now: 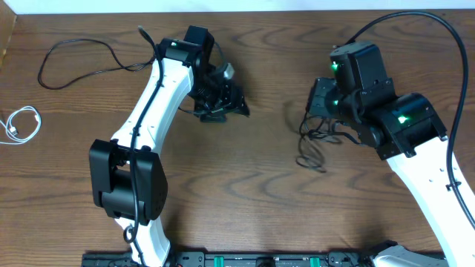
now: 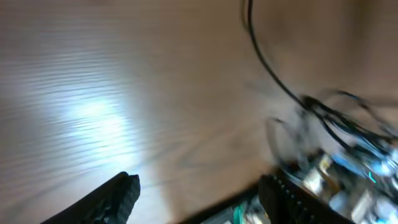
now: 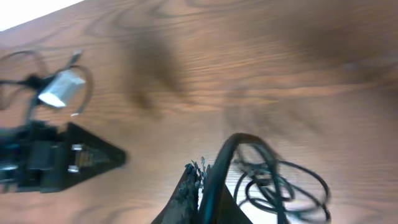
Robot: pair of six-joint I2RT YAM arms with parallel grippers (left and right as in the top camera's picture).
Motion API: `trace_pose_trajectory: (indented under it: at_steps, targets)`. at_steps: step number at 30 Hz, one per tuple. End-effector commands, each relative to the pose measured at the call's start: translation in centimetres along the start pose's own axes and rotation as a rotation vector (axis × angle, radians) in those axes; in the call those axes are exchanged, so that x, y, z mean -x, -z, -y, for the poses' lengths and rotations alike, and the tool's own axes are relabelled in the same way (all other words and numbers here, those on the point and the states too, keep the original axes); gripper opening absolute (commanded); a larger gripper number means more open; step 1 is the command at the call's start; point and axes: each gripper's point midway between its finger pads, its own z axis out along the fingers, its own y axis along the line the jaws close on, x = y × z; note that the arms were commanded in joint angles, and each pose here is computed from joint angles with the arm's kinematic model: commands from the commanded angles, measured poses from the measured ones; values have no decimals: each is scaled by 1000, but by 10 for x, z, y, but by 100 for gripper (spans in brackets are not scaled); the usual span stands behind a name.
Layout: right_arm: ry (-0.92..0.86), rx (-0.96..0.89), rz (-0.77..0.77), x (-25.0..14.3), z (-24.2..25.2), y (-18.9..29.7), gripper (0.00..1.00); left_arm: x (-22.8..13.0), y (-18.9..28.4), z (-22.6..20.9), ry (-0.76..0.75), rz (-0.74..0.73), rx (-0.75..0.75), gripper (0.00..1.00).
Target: Untangle cables
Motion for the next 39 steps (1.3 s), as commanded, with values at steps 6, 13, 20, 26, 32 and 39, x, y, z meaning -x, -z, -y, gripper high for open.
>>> trace_pose_trajectory:
  at_steps: [6, 13, 20, 26, 32, 39]
  targets:
    - [9, 349, -112, -8, -66, 5, 1, -8, -2, 31, -134, -38, -175, 68]
    - [-59, 411, -61, 9, -80, 6, 2, -13, -8, 40, -157, -55, -179, 68]
    - [-63, 454, -7, 23, -90, 10, 2, -16, -17, 34, -101, -63, -85, 57]
    - [-91, 445, -5, 24, -88, 10, 2, -16, -24, 29, -83, -55, -5, 47]
    - [-97, 406, 7, 25, -81, 6, 1, -15, -27, 33, -100, -49, -4, 12]
    - [-135, 143, 67, 28, -31, -7, 2, -8, -24, 4, 9, -2, 165, 8]
